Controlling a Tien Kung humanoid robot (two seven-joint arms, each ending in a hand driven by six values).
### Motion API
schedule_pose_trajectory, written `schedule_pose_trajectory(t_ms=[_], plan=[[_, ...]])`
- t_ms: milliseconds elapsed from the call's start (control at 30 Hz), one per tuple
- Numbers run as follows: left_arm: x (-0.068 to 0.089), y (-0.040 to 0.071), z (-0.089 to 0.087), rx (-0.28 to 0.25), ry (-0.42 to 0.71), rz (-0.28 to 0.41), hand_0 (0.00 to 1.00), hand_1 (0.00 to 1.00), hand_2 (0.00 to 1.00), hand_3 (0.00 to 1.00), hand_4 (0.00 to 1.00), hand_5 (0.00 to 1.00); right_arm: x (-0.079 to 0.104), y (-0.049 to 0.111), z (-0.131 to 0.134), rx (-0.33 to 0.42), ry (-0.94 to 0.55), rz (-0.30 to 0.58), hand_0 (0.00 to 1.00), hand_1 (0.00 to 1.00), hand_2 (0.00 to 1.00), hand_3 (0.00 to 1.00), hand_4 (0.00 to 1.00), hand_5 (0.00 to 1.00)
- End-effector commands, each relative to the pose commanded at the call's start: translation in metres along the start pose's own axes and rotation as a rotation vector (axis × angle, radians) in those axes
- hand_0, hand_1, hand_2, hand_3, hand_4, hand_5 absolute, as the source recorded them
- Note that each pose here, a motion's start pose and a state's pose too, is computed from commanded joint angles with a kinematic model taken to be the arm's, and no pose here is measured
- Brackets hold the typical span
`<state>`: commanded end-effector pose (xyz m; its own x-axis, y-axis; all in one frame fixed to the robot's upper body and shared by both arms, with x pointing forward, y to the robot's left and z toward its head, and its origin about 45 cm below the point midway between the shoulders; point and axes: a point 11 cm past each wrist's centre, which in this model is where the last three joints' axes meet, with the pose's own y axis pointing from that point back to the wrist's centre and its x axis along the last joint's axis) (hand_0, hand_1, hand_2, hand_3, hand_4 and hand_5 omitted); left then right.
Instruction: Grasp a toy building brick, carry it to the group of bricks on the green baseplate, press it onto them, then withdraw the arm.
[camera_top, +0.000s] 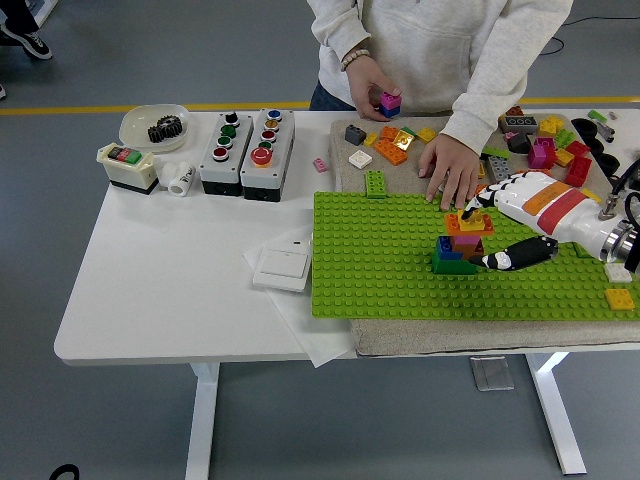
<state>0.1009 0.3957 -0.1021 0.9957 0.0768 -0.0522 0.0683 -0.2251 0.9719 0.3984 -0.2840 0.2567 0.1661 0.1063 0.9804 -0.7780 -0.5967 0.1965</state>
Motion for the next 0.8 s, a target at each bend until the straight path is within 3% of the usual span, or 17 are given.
schedule_pose_trajectory(t_ms=[300, 800], plan=[[0.001, 0.000, -0.001, 0.002, -0.006, -0.001, 0.824, 0.825, 0.799, 0.613, 0.694, 0.607, -0.001, 0.001, 0.002, -0.007, -0.001, -0.003, 0.663, 0.659, 0.717, 0.622, 0.862, 0.551], [0.001, 0.001, 0.000, -0.001, -0.008, -0.001, 0.824, 0.825, 0.799, 0.613, 0.693, 0.607, 0.015, 0.004, 0.007, -0.017, -0.010, 0.046, 0.663, 0.658, 0.716, 0.622, 0.863, 0.547]])
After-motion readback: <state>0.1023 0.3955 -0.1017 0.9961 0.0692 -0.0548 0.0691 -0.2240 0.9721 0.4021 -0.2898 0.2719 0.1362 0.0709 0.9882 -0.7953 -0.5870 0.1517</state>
